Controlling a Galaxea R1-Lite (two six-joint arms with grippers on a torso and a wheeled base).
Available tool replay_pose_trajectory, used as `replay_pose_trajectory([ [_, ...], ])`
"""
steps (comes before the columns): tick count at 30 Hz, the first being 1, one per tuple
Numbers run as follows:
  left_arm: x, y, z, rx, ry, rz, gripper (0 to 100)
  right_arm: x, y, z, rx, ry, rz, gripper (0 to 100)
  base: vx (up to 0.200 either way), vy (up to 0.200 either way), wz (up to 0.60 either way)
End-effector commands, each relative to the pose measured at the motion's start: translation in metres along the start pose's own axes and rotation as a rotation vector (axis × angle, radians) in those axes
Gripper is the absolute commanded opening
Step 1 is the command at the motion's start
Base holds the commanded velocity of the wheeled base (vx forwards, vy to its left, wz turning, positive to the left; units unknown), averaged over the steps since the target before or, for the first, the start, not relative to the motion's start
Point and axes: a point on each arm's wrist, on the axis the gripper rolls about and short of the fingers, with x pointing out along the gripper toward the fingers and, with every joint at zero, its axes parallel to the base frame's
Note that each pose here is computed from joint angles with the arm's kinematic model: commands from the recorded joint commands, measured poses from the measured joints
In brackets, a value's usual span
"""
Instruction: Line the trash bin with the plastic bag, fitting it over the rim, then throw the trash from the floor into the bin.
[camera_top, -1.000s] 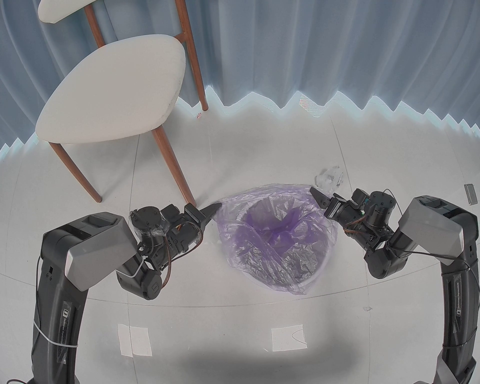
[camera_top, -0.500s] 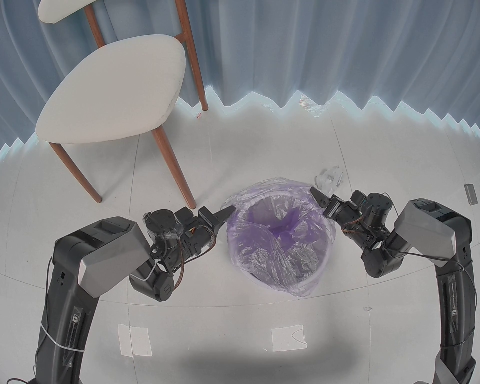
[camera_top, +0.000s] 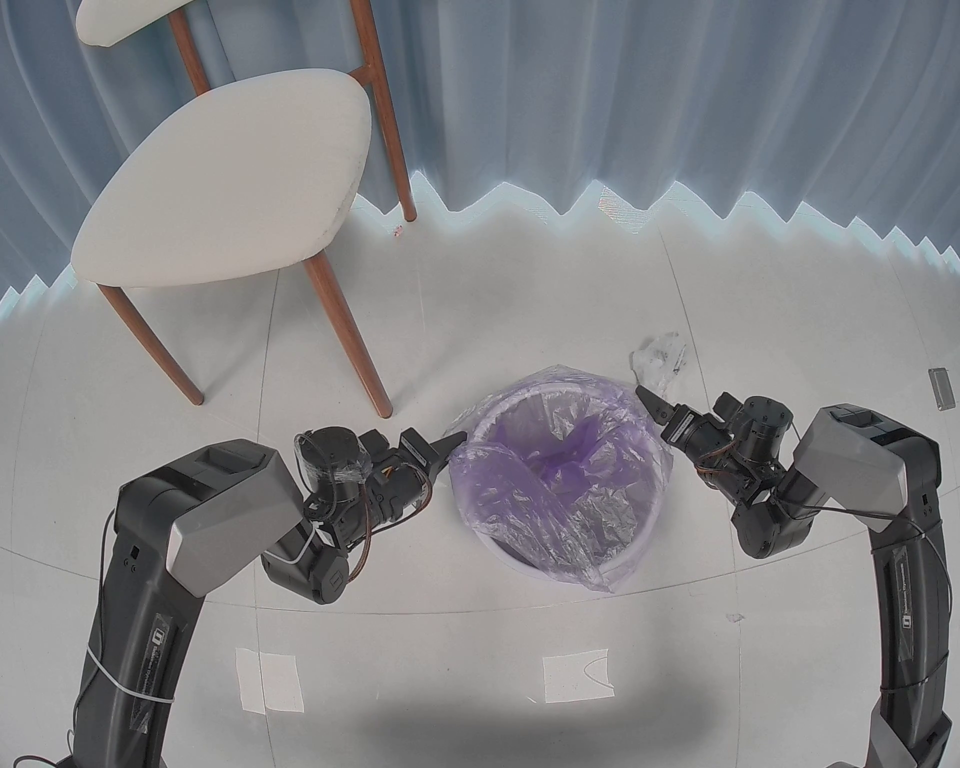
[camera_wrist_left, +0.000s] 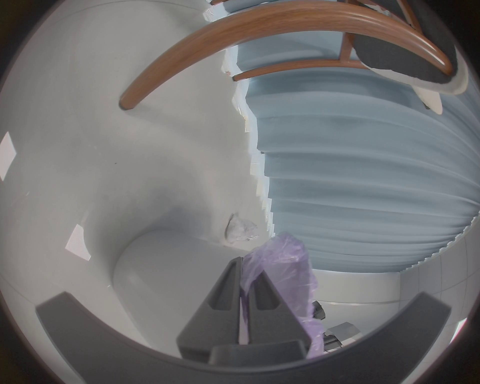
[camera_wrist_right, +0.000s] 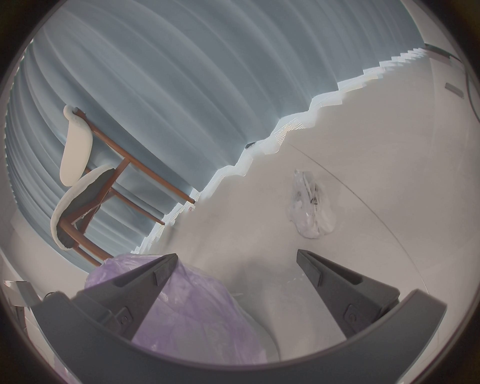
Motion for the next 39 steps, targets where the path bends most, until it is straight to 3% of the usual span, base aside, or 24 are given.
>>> replay_pose_trajectory([
  [1,0.000,0.002,0.000,-0.009,0.010,0.016,0,-0.001,-0.004,-0.006,0.006,0.029,-0.002,100,0.000,0.000,0.00],
  [15,-0.032,0.019,0.009,0.002,-0.024,0.043,0,-0.011,-0.020,-0.017,0.019,0.072,-0.053,100,0.000,0.000,0.00],
  [26,-0.048,0.029,-0.001,-0.013,-0.005,0.097,0,-0.024,-0.021,-0.024,0.019,0.064,-0.050,100,0.000,0.000,0.00],
  [27,-0.050,0.029,-0.002,-0.013,-0.003,0.102,100,-0.026,-0.022,-0.024,0.018,0.060,-0.051,100,0.000,0.000,0.00],
  [34,-0.067,0.023,-0.009,0.046,-0.007,0.167,100,-0.057,-0.019,-0.010,0.021,0.018,-0.055,100,0.000,0.000,0.00],
  [39,-0.098,-0.014,-0.002,0.023,-0.023,0.191,100,-0.080,-0.006,0.000,0.062,0.042,-0.074,100,0.000,0.000,0.00],
])
